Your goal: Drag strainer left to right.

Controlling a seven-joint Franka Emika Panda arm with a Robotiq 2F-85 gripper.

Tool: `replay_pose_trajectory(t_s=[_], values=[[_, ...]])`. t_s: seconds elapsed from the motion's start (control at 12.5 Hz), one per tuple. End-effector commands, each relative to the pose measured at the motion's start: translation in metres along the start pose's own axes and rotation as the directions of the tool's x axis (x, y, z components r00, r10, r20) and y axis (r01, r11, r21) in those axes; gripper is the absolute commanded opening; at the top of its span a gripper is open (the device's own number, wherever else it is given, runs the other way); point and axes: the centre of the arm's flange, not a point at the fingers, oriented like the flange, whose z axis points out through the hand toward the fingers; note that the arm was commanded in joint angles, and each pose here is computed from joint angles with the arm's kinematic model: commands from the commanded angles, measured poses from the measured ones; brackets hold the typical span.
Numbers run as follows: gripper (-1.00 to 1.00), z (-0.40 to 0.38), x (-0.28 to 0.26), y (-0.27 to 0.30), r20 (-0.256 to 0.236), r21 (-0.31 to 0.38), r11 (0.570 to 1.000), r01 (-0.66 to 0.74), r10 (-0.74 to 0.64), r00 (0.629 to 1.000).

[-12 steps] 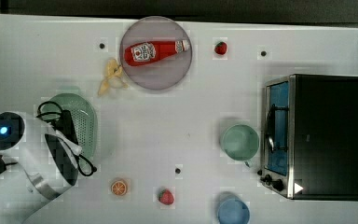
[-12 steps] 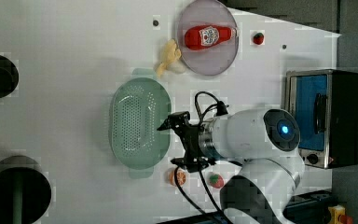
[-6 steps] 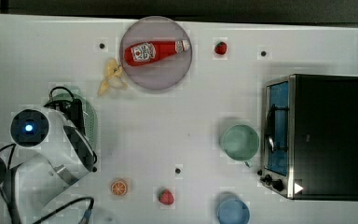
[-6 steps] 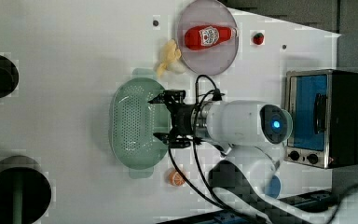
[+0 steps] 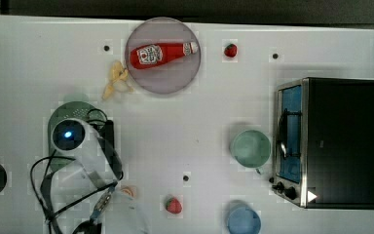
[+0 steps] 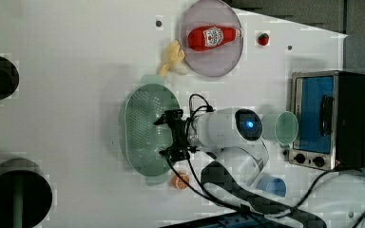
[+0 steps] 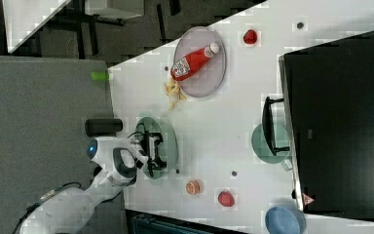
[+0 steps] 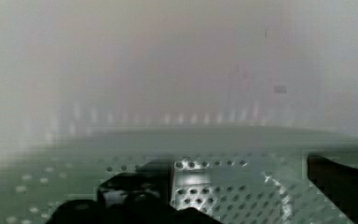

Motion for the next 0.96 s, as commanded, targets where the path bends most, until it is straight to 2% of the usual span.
replay_pose_trajectory(t_s=[0.08, 0.4, 0.96], values=[[1.00, -0.030, 0.000, -0.018, -0.006, 0.086, 0.995, -0.048, 0.049, 0.999], [1.00, -0.028, 0.028, -0.017, -0.027, 0.086, 0.993, -0.087, 0.089, 0.996], [1.00, -0.039, 0.108, -0.011, -0.096, 0.089, 0.991, -0.100, 0.108, 0.989]])
